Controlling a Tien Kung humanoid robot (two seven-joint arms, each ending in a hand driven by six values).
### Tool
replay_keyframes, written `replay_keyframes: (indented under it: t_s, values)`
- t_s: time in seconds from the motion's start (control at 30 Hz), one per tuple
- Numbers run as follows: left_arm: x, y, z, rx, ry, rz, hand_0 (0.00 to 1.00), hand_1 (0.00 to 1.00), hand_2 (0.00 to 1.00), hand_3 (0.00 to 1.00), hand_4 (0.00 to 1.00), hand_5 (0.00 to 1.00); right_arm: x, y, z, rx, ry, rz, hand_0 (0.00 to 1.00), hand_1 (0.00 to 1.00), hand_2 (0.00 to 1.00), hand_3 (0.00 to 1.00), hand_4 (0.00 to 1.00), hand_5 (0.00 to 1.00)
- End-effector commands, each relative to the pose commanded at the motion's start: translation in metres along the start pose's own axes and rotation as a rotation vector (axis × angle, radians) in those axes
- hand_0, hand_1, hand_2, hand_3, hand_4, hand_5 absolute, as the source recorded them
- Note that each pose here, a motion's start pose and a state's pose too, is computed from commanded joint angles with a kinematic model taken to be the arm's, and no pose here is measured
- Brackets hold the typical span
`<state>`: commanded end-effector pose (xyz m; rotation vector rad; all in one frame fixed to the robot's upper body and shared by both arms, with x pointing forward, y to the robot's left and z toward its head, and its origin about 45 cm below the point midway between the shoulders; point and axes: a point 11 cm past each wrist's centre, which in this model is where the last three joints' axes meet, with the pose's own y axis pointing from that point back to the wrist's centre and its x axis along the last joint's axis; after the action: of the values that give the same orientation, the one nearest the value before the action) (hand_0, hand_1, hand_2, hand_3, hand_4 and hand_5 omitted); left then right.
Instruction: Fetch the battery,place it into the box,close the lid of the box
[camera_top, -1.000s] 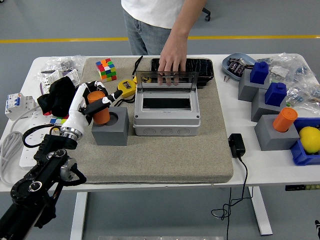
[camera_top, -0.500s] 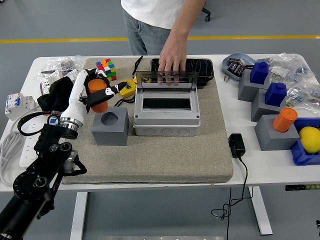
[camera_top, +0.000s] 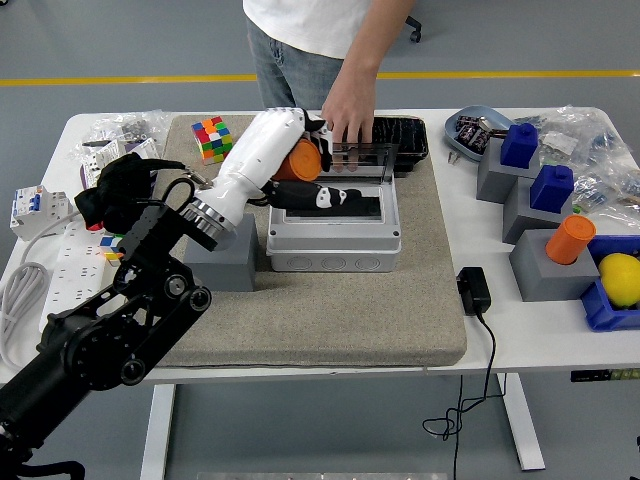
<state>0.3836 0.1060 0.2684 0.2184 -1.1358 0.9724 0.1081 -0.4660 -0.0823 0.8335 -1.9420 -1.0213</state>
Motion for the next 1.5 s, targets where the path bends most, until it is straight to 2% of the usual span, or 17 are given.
replay_keyframes:
  t_s: [0.23,0.47,0.63,0.9,1.07,1.2,1.23,1.4,1.43,1.5]
  values:
    - [-0.027,-0.016,0.014,-0.030,0.019,-0.066,0.027,0.002,0.002,0.002,0.934,0.641,-0.001,0.000,-0.004,0.011,0.005,0.000,0.846,0.832,0.806,0.828,0.998,0.998]
    - [-0.045,-0.013,0.003,-0.008,0.012,-0.125,0.028,0.002,0.002,0.002,0.936,0.638,0.000,0.000,-0.004,0.009,0.009,0.003,0.845,0.832,0.806,0.827,0.998,0.998]
    - [-0.057,-0.008,-0.011,0.015,-0.001,-0.166,0.030,0.002,0.002,0.002,0.940,0.637,-0.001,0.000,-0.005,0.014,0.011,0.003,0.846,0.832,0.806,0.825,0.998,0.998]
    - [-0.064,-0.002,-0.030,0.060,-0.004,-0.188,0.030,0.002,0.002,0.002,0.943,0.637,-0.001,0.000,-0.005,0.012,0.016,0.005,0.845,0.832,0.806,0.826,0.998,0.998]
    - [-0.066,-0.004,-0.034,0.067,-0.002,-0.199,0.031,0.002,0.002,0.002,0.946,0.637,0.000,0.000,-0.006,0.014,0.019,0.006,0.846,0.831,0.806,0.825,0.998,0.998]
    - [-0.065,-0.004,-0.045,0.091,0.003,-0.212,0.031,0.002,0.002,0.002,0.946,0.637,-0.001,0.000,-0.006,0.016,0.024,0.004,0.846,0.831,0.806,0.825,0.998,0.998]
    - [-0.065,-0.003,-0.050,0.101,-0.005,-0.220,0.031,0.002,0.002,0.002,0.998,0.459,-0.001,0.000,-0.006,0.015,0.025,0.004,0.846,0.831,0.806,0.825,0.998,0.998]
    - [-0.064,-0.003,-0.058,0.110,-0.020,-0.241,0.031,0.002,0.002,0.002,0.998,0.459,0.000,0.000,-0.006,0.013,0.026,0.008,0.846,0.831,0.806,0.825,0.998,0.998]
    - [-0.064,-0.003,-0.059,0.112,-0.026,-0.244,0.030,0.002,0.002,0.002,0.998,0.185,0.001,0.000,-0.006,0.011,0.025,0.009,0.845,0.831,0.805,0.823,0.998,0.998]
    - [-0.062,-0.004,-0.062,0.118,-0.037,-0.246,0.030,0.002,0.002,0.002,0.998,0.185,0.001,0.000,-0.006,0.011,0.026,0.010,0.845,0.831,0.805,0.823,0.998,0.998]
